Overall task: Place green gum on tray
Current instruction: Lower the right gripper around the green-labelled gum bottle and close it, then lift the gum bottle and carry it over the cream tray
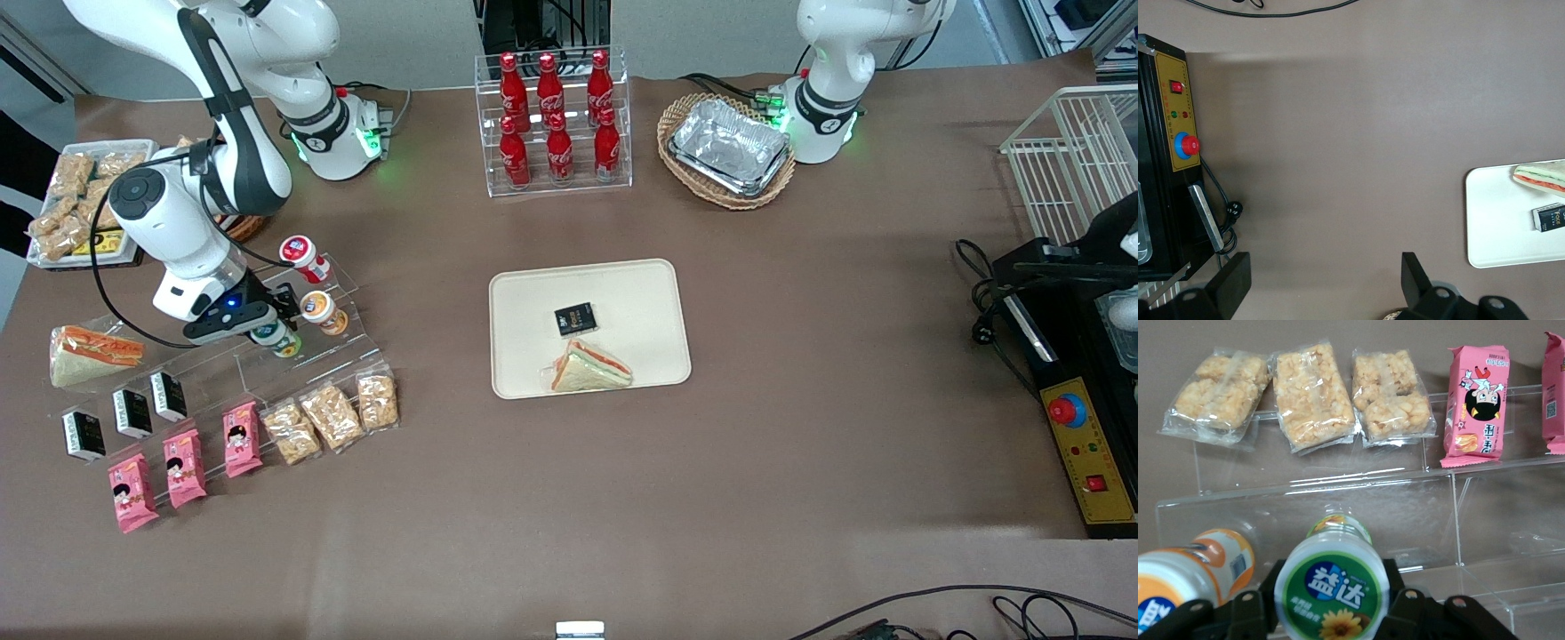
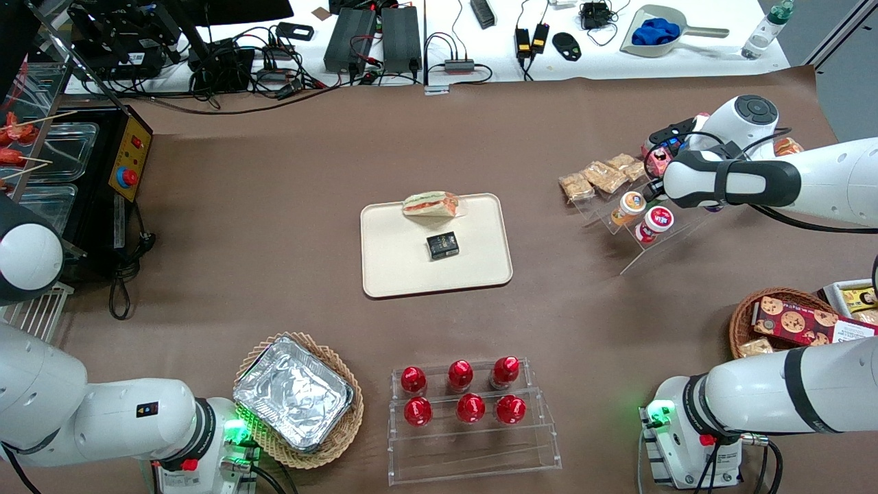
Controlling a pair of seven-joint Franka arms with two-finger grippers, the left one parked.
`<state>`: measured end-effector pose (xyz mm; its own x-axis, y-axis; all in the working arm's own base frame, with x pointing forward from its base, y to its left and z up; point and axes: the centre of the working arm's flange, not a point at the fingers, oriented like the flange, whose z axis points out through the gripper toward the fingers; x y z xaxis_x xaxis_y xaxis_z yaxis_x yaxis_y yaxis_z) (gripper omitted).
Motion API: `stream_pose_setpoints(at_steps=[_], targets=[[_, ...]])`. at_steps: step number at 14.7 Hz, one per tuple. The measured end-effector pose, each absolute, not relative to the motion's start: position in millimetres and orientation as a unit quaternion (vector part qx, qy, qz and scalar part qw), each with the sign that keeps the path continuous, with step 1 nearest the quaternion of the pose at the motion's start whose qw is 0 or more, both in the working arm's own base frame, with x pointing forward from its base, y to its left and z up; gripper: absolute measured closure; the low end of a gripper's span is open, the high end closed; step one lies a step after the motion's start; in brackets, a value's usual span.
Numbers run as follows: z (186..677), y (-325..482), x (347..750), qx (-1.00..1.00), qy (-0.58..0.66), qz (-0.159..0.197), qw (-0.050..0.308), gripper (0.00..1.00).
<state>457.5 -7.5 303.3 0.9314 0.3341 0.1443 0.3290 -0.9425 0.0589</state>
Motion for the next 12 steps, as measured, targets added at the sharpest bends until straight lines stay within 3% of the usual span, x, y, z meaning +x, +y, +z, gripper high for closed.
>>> stream_pose_setpoints(at_steps=[1,8,12], targets=[[303.2,-7.4,457.4,0.983,0.169,0.076,0.017,0.42],[312.6,-7.7,466.6,0.982,0.168,0.078,0.018,0.42],[385.1,-9.5,508.6,0.986,0.163,0.033,0.008,0.42]])
